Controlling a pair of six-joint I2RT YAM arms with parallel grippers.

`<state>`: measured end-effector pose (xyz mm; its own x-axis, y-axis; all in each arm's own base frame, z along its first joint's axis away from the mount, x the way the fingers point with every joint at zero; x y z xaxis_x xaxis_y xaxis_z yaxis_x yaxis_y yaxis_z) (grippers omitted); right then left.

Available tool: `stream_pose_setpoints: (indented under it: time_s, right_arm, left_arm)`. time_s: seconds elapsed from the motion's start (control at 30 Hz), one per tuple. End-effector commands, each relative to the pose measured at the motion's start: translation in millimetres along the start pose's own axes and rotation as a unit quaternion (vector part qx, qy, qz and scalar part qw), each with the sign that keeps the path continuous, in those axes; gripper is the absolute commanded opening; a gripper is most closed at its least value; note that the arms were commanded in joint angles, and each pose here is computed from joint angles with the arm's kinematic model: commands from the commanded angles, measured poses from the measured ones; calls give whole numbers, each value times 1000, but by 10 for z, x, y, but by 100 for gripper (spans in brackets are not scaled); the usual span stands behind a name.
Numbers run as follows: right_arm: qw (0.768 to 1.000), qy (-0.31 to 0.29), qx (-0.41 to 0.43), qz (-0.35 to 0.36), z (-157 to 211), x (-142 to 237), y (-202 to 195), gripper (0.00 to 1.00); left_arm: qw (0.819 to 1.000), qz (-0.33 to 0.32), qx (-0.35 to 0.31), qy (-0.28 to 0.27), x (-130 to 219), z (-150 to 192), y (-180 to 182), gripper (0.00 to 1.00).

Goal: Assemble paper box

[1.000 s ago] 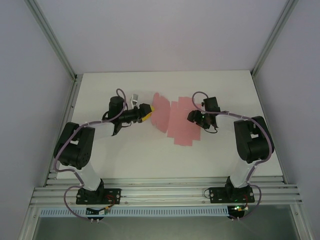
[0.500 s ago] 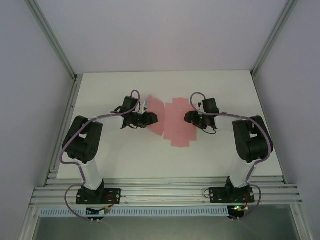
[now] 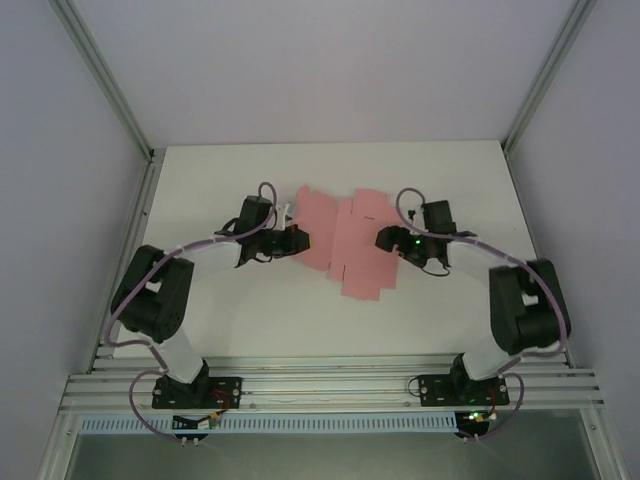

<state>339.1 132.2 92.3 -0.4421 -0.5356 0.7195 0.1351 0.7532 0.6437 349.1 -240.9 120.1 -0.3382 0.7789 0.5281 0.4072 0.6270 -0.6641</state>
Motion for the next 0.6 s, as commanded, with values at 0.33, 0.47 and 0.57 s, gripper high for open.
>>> stream_pose_setpoints:
  time_s: [0.33,0.47,0.57]
  right_arm:
    - [961,-81,84,-252,-145,1206,555,87]
    - [944,-81,115,-298,-157,1363,756,84]
    - [933,-79,139,-323,-127,1467,869,77]
  left_arm:
    - [933,210,-200,-213,1195,-319,-1407,0]
    - [919,240,-216,-226,1384,-284,-1595,0]
    - [917,234,-219,-236,1433,-280,-1604,0]
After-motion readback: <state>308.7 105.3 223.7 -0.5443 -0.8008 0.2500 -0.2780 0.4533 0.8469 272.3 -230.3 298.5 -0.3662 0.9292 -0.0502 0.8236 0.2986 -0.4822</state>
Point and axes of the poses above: each hand's point on the last joint's axis, 136 mm out from that joint toward the fingers, its own x axis back along the fingers, its own y axis along the line the jaws close on, z = x × y, the point moved 2 cm from there along x, back along the fingers, and after that the axes turned 8 degrees about -x, right-handed, at the moved point
